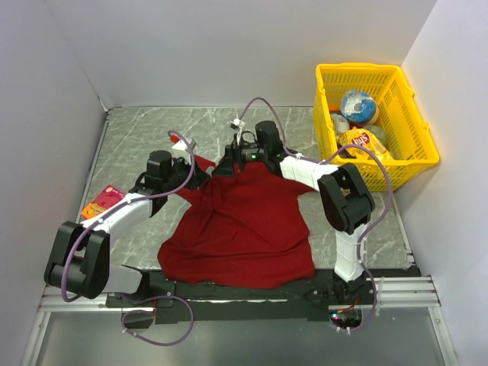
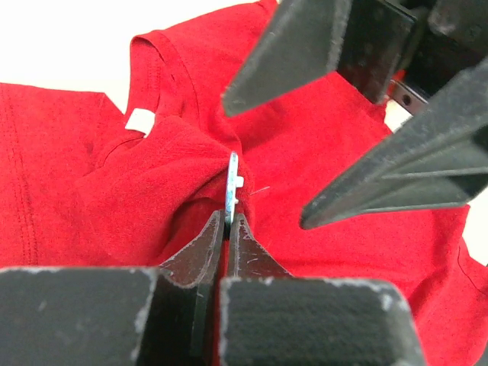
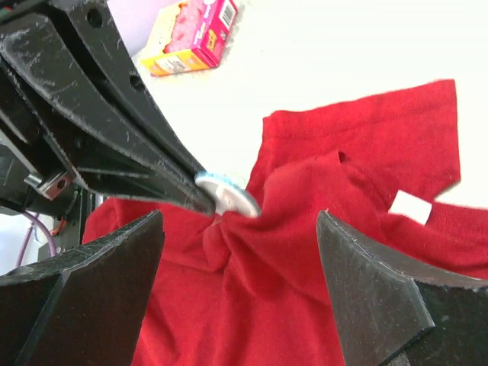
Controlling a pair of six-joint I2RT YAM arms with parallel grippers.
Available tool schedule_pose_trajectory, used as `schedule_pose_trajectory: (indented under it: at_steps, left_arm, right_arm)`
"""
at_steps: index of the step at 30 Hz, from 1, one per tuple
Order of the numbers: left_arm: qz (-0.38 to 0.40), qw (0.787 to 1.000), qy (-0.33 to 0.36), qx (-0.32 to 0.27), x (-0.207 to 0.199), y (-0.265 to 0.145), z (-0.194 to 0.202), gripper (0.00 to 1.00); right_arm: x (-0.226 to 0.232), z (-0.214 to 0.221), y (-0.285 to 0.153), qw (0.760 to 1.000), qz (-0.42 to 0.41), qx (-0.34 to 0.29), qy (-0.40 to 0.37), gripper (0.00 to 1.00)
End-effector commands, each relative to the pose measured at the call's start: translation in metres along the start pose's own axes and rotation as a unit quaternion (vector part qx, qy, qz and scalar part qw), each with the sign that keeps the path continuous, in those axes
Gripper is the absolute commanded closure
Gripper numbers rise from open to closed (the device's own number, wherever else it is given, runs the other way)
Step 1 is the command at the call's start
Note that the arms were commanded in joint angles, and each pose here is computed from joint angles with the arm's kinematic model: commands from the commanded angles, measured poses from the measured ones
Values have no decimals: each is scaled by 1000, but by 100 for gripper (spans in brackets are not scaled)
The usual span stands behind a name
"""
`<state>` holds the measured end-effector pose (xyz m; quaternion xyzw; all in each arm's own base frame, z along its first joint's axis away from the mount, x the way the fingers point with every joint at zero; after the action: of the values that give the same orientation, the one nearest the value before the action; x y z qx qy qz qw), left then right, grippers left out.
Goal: Pin the brooch onto the clothing
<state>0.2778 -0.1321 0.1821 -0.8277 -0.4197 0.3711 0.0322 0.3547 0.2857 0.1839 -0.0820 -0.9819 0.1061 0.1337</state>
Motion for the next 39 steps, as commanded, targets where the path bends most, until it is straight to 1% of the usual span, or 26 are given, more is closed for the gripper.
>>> schedule_pose_trajectory:
  at_steps: [1,5,6,7,10,13,20,23,25,30,39]
  left_arm:
    - [46,998,33,-33,-14,-1,-16,99]
    - [51,997,40,-41,-16,-5,-16,99]
    - [50,997,41,-43,-16,-6,-16,99]
    - [49,997,43,-43,-16,-6,-17,99]
    - [50,997,43,-38,-15,-5,-16,99]
    - [50,997,41,-31,-15,-3,-16,99]
    - [55,997,45,-29,-16,-3,-16,99]
    - [62,996,47,-32,-17,-4,-17,99]
    - [71,996,49,-33,-20,-6,-17,99]
    - [75,995,53,-41,-21,-7,-18,99]
    - [80,995,53,-31,-21,-7,-17,99]
  right_arm:
    - [-6,-7,4,999,-34,-18,-34,12]
    - [-8,-5,-4,997,-60,-26,-33,12]
    - [-10,-8,-8,996,-70,-39,-44,12]
    - [-7,-7,-12,994,-92,-41,-36,12]
    - [-8,-9,-23,993,-91,-48,-55,12]
    - [-8,-6,-24,992,-95,-39,-76,11]
    - [-16,6,-15,989,-117,-37,-88,11]
    - [-21,8,-11,989,-121,-29,-76,13]
    - [-25,6,-5,989,-121,-25,-79,17]
    - [-28,9,6,990,-123,-20,-66,23]
    - [-25,2,11,989,-130,-33,-69,27]
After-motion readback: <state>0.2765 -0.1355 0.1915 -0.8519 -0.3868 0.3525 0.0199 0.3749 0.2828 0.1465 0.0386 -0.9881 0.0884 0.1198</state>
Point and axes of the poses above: each gripper's point midway between its finger pads, its own y axis out along the fingers, its own x axis along the line the jaws close on, z = x × y, the point moved 10 cm from there along -y, back along the fingers, and after that the axes turned 14 degrees about -y, right-handed, at the moved point
